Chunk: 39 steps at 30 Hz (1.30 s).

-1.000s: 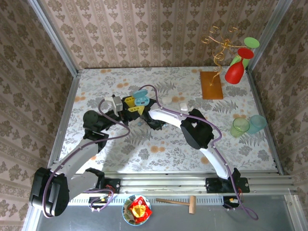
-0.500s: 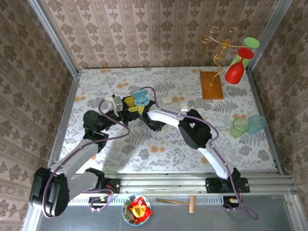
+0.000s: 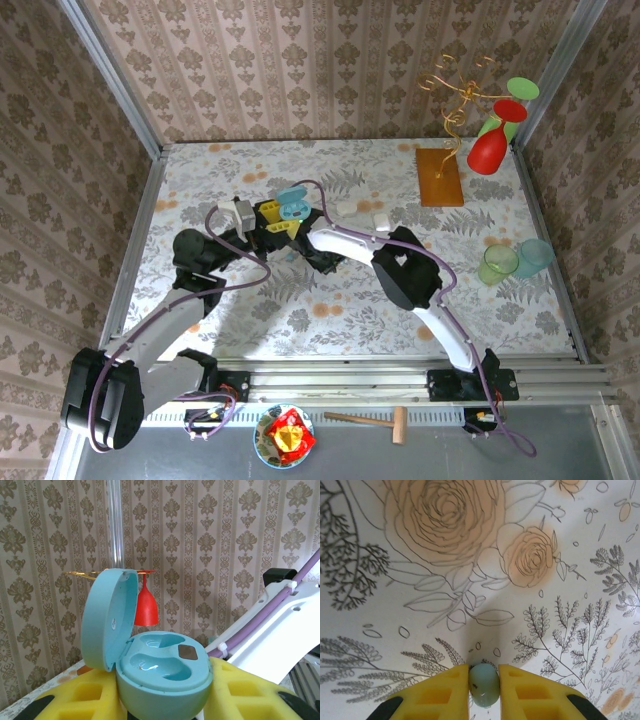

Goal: Insert wireless bluetooth earbuds into charging case

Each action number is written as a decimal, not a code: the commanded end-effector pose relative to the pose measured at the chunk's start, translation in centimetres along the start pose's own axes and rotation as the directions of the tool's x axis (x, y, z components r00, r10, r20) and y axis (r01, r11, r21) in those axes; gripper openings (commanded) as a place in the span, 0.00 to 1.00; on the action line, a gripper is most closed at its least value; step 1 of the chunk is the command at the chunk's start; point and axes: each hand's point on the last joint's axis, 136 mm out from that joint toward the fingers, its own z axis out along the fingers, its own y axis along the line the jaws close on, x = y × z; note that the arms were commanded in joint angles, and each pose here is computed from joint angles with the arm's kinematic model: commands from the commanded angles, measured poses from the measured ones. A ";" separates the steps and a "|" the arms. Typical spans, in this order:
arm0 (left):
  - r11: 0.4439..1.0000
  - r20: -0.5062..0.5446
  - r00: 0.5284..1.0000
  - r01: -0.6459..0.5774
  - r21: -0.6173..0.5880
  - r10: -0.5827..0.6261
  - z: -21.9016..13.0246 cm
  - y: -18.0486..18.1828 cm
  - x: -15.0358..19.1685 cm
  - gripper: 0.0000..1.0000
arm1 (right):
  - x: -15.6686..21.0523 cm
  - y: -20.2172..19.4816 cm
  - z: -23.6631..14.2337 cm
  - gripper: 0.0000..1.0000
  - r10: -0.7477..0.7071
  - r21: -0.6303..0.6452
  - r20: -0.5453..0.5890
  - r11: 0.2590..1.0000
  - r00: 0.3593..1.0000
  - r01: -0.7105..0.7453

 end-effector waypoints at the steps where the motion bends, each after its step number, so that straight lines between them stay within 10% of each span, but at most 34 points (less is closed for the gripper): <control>1: 0.999 0.020 0.999 -0.040 0.002 0.040 -0.1 -0.4 -0.6 0.30 | -0.1 -1.9 -1.7 0.18 0.109 -0.081 0.042 0.991 0.993 -0.106; 7: 0.999 0.027 0.999 -0.042 0.015 0.041 0.0 -0.6 -0.9 0.30 | 0.2 -2.9 -2.6 0.18 0.322 -0.384 0.049 0.880 0.946 -0.279; 18: 0.999 0.018 0.999 -0.034 0.016 0.034 0.4 -0.2 0.1 0.30 | 1.4 -3.3 -7.0 0.18 0.538 -0.867 -0.104 0.363 0.837 -0.341; 39: 1.000 -0.006 1.000 0.015 -0.014 -0.015 0.6 1.4 2.9 0.30 | 0.7 -4.8 -9.4 0.17 0.605 -0.921 -0.355 -0.098 0.713 -0.376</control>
